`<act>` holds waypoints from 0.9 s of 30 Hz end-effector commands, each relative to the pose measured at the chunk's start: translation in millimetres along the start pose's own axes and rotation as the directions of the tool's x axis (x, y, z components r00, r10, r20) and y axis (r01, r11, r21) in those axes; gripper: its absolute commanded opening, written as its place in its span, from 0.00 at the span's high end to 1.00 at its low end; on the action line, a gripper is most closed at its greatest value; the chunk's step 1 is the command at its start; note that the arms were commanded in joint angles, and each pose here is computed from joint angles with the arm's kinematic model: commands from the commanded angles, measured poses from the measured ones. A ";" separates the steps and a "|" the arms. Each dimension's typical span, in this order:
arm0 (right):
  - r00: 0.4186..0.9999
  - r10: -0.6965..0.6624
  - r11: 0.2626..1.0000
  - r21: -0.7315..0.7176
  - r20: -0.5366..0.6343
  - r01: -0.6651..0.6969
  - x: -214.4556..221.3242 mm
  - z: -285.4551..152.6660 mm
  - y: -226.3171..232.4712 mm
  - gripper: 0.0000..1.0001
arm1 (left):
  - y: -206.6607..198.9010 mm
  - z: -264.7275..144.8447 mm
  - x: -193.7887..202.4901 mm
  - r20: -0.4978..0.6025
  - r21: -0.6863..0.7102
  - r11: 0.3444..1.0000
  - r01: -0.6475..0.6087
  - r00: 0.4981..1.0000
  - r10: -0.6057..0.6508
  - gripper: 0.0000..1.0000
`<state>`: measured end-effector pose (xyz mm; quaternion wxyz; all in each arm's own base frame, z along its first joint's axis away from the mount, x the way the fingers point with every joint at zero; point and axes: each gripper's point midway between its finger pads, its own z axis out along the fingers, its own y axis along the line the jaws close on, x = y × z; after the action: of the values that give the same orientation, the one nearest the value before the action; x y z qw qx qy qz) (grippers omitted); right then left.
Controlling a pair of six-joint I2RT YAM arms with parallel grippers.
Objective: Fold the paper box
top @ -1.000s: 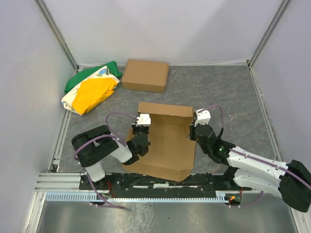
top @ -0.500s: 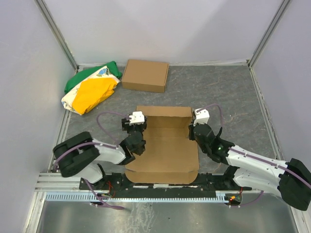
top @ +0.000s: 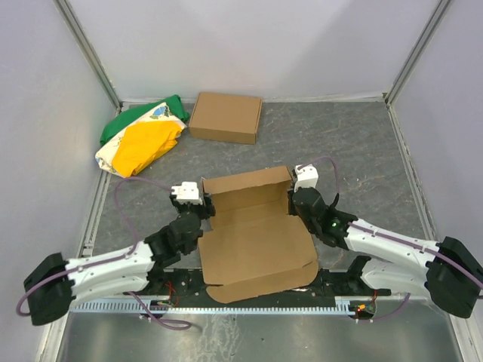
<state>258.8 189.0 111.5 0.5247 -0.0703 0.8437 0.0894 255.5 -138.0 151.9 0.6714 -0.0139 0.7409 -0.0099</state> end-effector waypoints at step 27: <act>0.999 0.034 0.999 -0.015 0.024 -0.034 -29.9 -11.8 12.8 0.98 | -0.7 -13.2 23.5 -0.131 0.009 0.989 0.145 0.981 -0.142 0.40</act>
<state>257.8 195.1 130.2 0.5143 -0.0846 0.8494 0.0826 228.3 -138.3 116.6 0.5923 -0.0039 0.8037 -0.0573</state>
